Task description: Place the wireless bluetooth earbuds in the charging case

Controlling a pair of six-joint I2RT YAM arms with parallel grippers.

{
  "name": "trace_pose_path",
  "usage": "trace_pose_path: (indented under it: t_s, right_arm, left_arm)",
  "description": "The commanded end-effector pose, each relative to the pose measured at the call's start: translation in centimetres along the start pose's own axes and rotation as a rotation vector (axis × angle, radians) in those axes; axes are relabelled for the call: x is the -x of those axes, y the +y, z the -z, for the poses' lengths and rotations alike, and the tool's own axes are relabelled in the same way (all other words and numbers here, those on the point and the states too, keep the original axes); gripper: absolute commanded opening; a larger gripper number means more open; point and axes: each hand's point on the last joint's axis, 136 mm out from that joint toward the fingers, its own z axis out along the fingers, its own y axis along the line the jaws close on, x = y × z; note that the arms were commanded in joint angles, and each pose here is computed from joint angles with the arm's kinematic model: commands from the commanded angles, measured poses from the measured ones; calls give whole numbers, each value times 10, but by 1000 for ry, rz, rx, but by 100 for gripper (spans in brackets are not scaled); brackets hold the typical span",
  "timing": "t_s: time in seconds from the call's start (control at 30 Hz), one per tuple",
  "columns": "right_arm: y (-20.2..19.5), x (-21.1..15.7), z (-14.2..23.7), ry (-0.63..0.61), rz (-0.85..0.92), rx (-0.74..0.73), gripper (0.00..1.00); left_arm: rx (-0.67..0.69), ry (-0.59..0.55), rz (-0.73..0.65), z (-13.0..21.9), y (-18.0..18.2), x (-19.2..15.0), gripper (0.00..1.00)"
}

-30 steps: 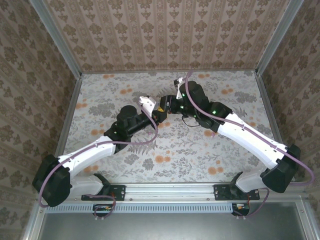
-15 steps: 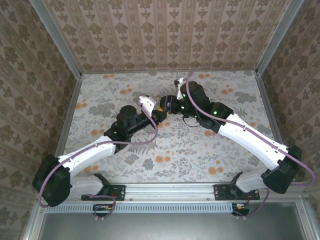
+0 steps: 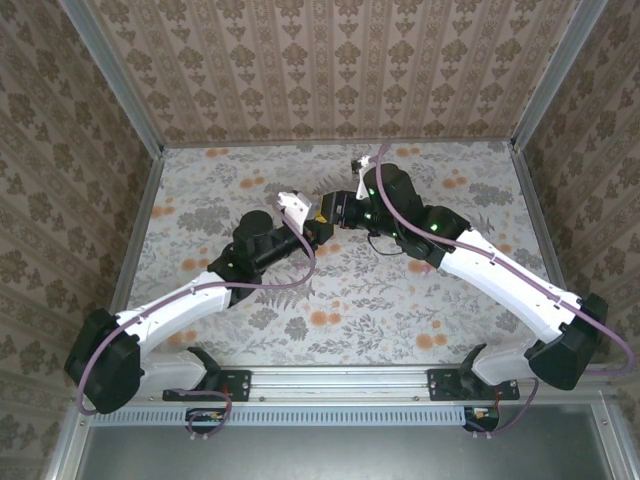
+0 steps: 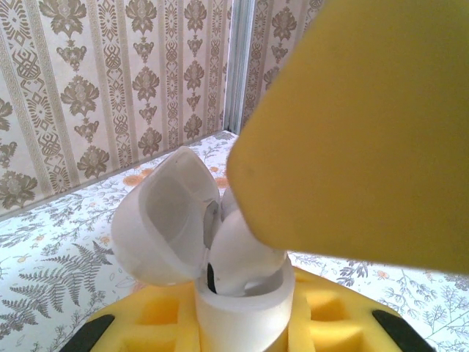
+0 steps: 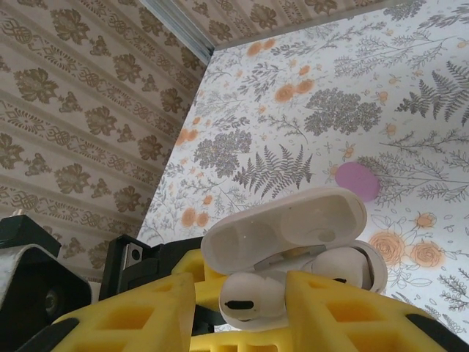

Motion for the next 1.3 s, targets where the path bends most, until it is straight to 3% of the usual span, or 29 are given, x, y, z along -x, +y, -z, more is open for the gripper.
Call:
trace_pose_path:
  t_s: [0.0,0.4,0.53,0.7,0.9,1.27]
  right_arm:
    - [2,7,10,-37,6,-1,39]
    - [18,30,44,-140,55,75,45]
    - [-7,43,63,-197,60,-6,47]
    - [-50,46,62,-94,-37,-45,47]
    - [-56,38,51,59,-49,7,47]
    - [-54,52,47,25,-57,22,49]
  left_arm:
    - [-16,-100,-23,5,-7,39,22]
    - [-27,-89,-36,4,-8,36,22]
    - [-82,-74,-76,2,-17,36,22]
    - [-224,-98,-128,1,-41,39,23]
    - [-335,-99,-173,-1,-60,43,22]
    - [-397,-69,-192,-6,-69,39,22]
